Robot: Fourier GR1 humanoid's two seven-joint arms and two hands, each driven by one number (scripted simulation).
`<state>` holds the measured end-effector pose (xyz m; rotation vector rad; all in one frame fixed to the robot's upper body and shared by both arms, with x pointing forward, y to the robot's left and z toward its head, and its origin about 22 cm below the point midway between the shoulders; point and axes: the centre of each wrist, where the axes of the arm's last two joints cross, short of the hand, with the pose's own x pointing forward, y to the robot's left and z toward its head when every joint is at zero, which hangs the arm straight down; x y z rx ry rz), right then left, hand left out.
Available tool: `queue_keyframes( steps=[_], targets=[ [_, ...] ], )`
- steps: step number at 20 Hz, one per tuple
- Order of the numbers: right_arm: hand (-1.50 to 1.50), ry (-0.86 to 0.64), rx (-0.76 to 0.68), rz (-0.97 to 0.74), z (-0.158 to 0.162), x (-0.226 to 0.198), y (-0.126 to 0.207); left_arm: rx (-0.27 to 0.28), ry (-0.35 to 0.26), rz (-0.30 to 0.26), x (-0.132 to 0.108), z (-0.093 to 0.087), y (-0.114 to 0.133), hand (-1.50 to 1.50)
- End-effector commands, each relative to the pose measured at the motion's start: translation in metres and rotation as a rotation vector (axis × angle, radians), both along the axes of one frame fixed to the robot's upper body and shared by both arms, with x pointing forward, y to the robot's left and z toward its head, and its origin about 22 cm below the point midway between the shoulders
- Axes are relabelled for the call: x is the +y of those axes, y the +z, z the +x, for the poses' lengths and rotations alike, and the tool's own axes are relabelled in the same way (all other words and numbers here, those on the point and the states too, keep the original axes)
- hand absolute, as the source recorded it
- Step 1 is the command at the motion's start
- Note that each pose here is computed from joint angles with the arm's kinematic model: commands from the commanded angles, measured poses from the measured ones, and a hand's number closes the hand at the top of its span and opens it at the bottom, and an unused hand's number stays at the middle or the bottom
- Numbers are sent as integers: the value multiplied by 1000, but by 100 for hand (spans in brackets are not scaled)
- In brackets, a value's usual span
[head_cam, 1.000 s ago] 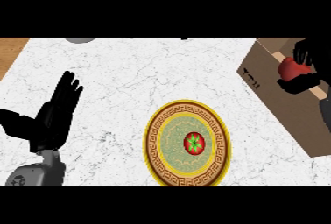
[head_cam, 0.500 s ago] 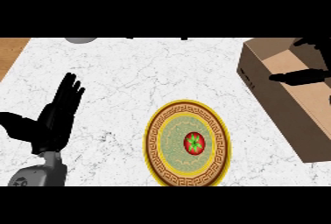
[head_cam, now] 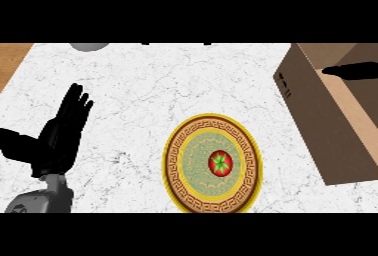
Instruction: Pick the bell pepper from the plate and place it in the cardboard box
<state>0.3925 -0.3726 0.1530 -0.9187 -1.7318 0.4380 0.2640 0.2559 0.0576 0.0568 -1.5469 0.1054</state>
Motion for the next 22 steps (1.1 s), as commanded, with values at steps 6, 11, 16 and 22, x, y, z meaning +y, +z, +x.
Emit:
queue_keyframes(
  steps=[6, 11, 16, 22],
  targets=[
    [-150, 46, -86, 509, -2, -39, 17, -17, 8, 15, -3, 3, -2, 0],
    [-150, 1, -156, 561, -39, -96, -5, 1, 7, -1, 1, -7, -2, 0],
    [-150, -46, -199, 583, -64, -134, -16, 10, -15, 9, -3, -2, -3, 0],
    [-150, -16, -201, 567, -88, -162, -26, -8, 5, -6, 18, 0, 2, 0]
  ],
)
